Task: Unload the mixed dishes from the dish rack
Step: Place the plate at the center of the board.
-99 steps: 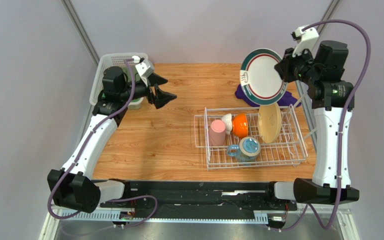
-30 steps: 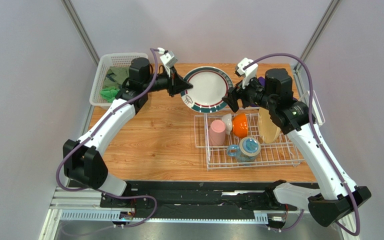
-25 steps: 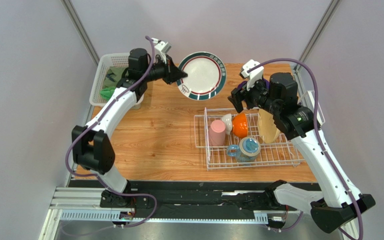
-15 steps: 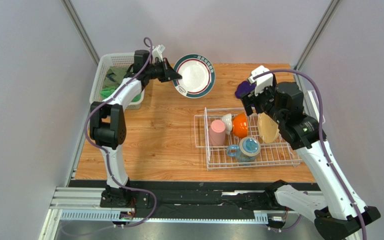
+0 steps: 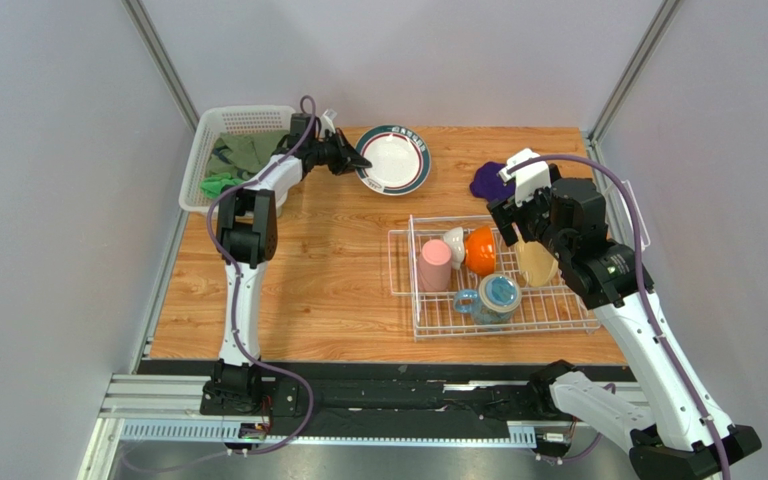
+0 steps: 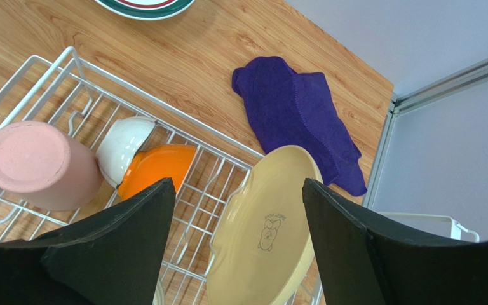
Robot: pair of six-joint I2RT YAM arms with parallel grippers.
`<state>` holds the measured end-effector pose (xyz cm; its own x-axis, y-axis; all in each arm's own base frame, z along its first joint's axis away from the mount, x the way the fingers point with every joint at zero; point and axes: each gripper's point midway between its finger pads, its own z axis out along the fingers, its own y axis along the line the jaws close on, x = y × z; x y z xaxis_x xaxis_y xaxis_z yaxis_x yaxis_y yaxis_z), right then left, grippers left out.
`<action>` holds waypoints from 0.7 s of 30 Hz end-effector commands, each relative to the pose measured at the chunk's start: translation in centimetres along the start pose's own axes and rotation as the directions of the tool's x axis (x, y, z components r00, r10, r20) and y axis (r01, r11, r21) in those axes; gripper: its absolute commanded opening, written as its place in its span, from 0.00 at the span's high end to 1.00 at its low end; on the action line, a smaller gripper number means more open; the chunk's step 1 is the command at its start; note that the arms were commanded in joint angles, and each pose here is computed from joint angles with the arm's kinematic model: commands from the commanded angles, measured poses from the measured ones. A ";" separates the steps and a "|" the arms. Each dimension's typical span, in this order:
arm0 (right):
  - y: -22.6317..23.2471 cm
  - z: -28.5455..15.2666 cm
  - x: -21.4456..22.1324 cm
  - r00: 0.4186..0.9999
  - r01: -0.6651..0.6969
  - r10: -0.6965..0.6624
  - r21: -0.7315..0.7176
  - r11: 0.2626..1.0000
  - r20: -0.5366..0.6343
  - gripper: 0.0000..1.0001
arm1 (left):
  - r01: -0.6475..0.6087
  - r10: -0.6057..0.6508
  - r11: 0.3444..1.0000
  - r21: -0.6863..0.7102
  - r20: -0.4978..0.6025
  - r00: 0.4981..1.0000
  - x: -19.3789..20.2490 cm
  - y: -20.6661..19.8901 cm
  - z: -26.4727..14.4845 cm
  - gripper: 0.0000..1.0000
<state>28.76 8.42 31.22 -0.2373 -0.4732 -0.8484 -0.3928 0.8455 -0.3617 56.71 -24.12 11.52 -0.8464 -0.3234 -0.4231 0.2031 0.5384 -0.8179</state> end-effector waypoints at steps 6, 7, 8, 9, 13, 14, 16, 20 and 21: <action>-0.7 -0.1 0.7 1.000 0.023 -0.023 0.037 0.999 -0.007 0.21 | 0.120 -0.120 0.993 0.015 -0.011 0.993 -0.9 1.4 1.5 1.00; -0.6 0.0 0.9 1.000 0.024 -0.023 0.035 0.999 -0.013 0.21 | 0.122 -0.122 0.992 0.017 -0.013 0.992 -0.9 1.5 1.6 1.00; -0.6 0.0 1.0 1.000 0.024 -0.023 0.037 0.999 -0.012 0.21 | 0.128 -0.128 0.992 0.015 -0.018 0.992 -0.8 1.9 1.9 1.00; -0.5 0.1 1.2 1.000 0.021 -0.021 0.035 0.999 -0.016 0.21 | 0.131 -0.131 0.991 0.013 -0.018 0.991 -0.8 2.0 2.0 1.00; -0.3 0.2 1.6 1.000 0.018 -0.018 0.030 0.999 -0.020 0.21 | 0.145 -0.145 0.989 0.008 -0.029 0.989 -0.5 2.7 2.4 1.00; -0.3 0.2 1.6 1.000 0.018 -0.018 0.029 0.999 -0.018 0.21 | 0.150 -0.150 0.989 0.003 -0.033 0.988 -0.3 3.0 2.5 1.00; -0.2 0.2 1.7 1.000 0.018 -0.018 0.026 0.999 -0.019 0.21 | 0.155 -0.155 0.988 -0.005 -0.034 0.987 -0.1 3.3 2.6 1.00; 0.0 0.2 1.9 1.000 0.017 -0.017 0.023 1.000 -0.022 0.21 | 0.158 -0.159 0.987 -0.019 -0.037 0.987 0.2 3.8 2.7 0.95; 0.0 0.2 1.9 1.000 0.017 -0.017 0.023 1.000 -0.022 0.21 | 0.156 -0.157 0.987 -0.025 -0.038 0.987 0.3 4.0 2.7 0.93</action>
<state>28.37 7.75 28.40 -0.2881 -0.5023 -0.8153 -0.4017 0.8363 -0.3733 57.72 -23.97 4.83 -0.8945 -0.3747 -0.2439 0.0096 0.5293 -0.8484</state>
